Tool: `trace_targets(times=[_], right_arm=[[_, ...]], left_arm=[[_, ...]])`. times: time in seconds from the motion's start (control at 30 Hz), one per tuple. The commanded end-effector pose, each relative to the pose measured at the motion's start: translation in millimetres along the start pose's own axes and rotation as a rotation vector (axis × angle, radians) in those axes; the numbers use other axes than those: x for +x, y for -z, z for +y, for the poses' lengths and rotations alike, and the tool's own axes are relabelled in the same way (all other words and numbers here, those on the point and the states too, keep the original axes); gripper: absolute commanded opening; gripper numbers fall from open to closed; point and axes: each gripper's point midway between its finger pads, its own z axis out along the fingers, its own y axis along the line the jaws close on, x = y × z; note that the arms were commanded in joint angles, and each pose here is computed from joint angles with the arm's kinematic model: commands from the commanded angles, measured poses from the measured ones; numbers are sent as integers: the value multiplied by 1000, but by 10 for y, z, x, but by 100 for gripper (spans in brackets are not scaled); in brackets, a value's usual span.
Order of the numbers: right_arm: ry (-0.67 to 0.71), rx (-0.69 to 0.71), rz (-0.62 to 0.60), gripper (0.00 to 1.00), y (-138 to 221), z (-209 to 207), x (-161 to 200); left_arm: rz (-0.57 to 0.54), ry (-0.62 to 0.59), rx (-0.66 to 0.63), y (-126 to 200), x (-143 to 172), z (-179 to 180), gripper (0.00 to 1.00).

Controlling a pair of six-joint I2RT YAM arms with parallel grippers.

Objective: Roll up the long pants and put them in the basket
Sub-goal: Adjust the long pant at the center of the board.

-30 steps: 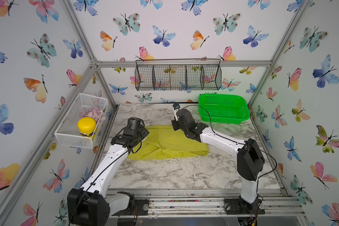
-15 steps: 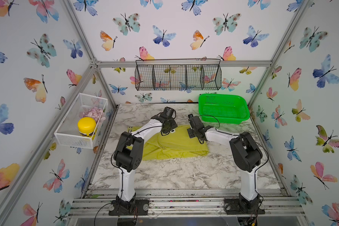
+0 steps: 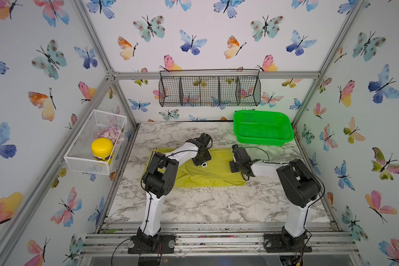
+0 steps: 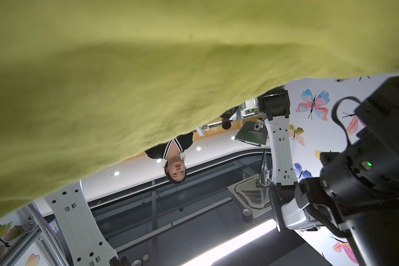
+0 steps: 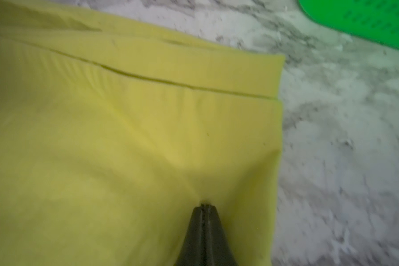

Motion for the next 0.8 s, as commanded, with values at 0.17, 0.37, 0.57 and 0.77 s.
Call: trace_targets(times=[0.17,0.37,0.57,0.77], right_arm=[[-124,53,236,3,420,-290,946],[-192,5,278,3,522,-195,962],[-182,-7,146,3,698,-181,460],[-93,19,88,3,529,-84,-173]], left_arm=[[170,-44,-81,-450,474,210,30],[209,-110,-1,-584,556,-80,31],[296,-266,71,-769,921,-474,31],[260,-298,86,-525,878,-465,30]])
